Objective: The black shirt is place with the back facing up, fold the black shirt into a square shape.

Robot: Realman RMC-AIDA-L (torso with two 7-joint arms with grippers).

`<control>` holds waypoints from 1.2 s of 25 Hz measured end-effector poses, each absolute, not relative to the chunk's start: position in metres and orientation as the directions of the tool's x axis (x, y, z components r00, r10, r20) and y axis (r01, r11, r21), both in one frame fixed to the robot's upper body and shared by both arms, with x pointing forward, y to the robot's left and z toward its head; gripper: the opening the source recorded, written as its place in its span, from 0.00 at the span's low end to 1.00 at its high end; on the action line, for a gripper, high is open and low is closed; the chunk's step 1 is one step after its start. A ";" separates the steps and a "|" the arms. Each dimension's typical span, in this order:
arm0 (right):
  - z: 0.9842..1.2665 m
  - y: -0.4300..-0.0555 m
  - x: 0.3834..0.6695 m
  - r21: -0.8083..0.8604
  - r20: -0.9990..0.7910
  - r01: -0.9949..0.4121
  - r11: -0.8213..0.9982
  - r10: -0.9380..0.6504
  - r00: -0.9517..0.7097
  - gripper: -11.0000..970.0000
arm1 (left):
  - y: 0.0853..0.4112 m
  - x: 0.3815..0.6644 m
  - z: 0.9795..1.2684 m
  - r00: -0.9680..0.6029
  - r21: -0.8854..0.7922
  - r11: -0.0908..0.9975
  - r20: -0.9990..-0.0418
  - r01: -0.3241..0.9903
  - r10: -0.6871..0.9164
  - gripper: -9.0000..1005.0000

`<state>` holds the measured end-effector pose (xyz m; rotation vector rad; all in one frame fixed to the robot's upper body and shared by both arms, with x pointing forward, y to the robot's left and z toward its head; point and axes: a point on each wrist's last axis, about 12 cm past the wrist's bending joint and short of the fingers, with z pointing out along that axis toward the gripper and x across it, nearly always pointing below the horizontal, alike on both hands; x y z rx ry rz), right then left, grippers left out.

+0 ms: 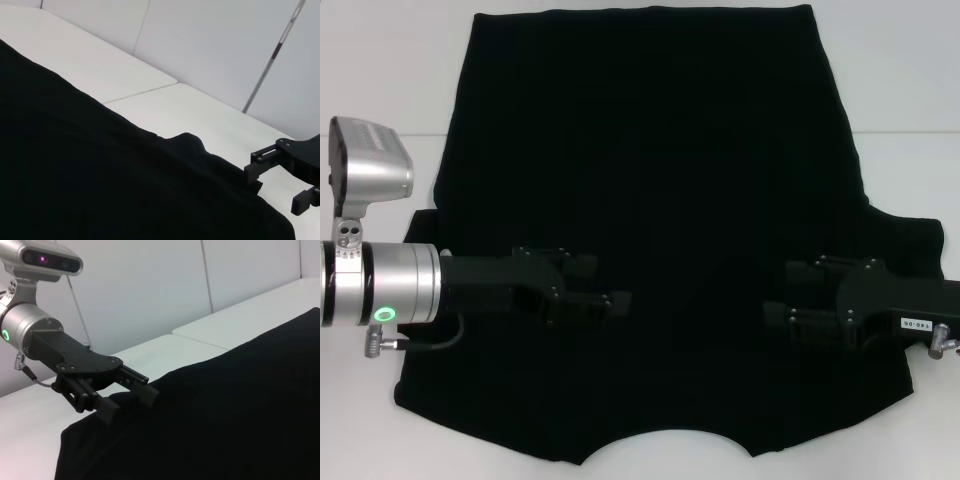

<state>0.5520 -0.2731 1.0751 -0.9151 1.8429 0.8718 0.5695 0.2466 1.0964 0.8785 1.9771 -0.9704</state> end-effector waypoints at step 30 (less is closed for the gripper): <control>1.098 -0.298 0.588 0.526 -0.750 -0.517 0.676 0.082 -0.656 0.79 | 0.290 0.576 1.115 -0.673 -0.547 0.607 -0.739 0.576 -0.027 0.80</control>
